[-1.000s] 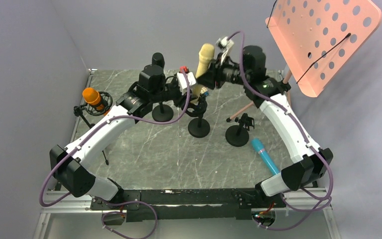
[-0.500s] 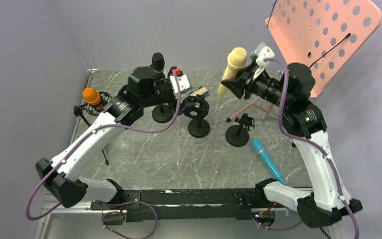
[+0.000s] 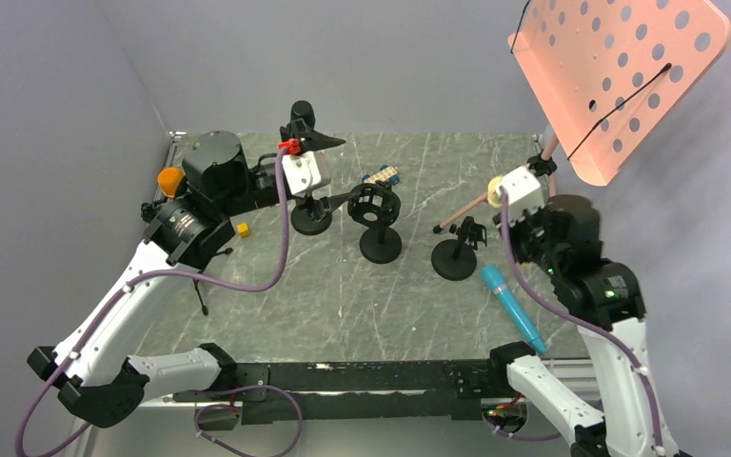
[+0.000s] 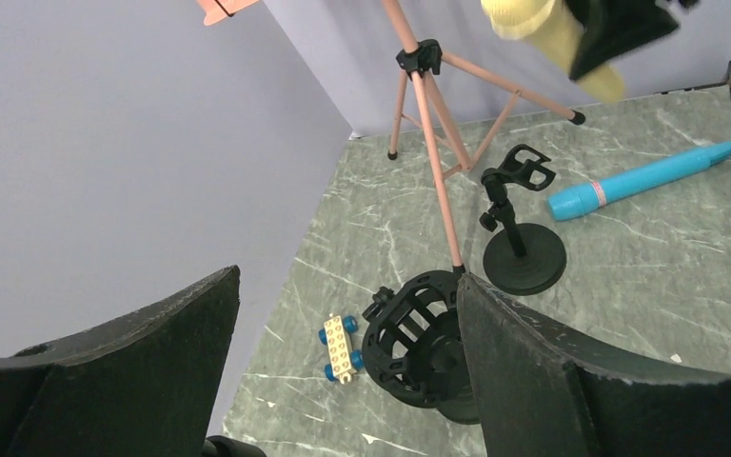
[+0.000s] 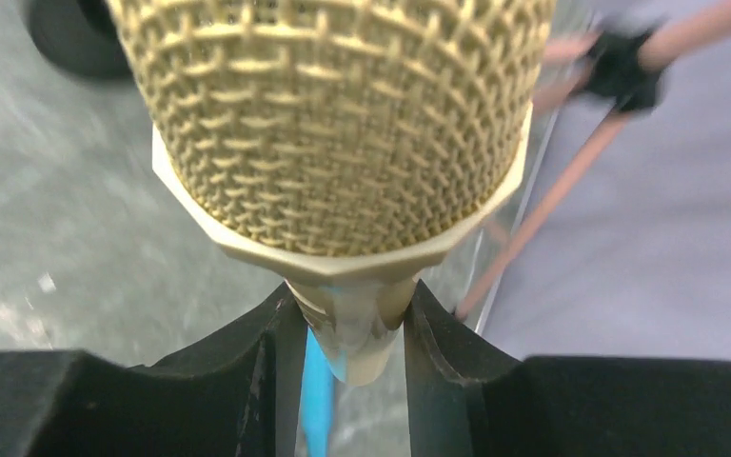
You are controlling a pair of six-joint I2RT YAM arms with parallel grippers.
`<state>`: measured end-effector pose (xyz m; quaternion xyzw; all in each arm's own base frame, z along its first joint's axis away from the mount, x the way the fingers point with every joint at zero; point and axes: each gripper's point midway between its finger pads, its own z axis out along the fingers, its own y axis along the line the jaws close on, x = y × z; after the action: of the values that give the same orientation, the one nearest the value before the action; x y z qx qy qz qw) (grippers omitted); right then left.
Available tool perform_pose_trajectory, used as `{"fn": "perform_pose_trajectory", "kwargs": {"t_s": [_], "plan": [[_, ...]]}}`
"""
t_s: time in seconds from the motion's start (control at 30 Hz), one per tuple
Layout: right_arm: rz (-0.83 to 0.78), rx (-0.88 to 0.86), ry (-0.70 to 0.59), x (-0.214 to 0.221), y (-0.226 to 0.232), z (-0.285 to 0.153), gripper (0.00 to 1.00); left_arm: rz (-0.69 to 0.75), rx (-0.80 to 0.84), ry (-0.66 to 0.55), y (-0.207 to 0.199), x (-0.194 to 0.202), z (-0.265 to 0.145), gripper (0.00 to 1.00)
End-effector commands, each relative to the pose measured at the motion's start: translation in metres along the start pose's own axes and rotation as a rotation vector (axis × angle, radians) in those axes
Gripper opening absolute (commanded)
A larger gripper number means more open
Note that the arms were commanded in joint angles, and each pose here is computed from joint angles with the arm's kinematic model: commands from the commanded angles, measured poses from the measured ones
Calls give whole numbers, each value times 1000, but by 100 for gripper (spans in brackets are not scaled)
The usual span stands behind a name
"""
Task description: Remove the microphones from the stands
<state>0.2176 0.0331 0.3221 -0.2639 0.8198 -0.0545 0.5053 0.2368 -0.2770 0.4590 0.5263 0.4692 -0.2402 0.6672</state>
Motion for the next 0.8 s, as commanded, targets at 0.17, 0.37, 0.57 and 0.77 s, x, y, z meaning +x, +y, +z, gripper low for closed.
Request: {"fn": "perform_pose_trajectory", "kwargs": {"t_s": [0.17, 0.37, 0.57, 0.77], "plan": [[-34, 41, 469, 146, 17, 4, 0, 33, 30, -71, -1, -26, -3, 89], [-51, 10, 518, 164, 18, 14, 0, 24, 35, -74, -7, -25, -10, 92], [-47, -21, 575, 189, -10, 29, 0, 64, 17, -49, -3, -20, -20, 93], [13, -145, 595, 218, -48, 46, 0, 108, -73, -34, 20, -24, -33, 94]]}}
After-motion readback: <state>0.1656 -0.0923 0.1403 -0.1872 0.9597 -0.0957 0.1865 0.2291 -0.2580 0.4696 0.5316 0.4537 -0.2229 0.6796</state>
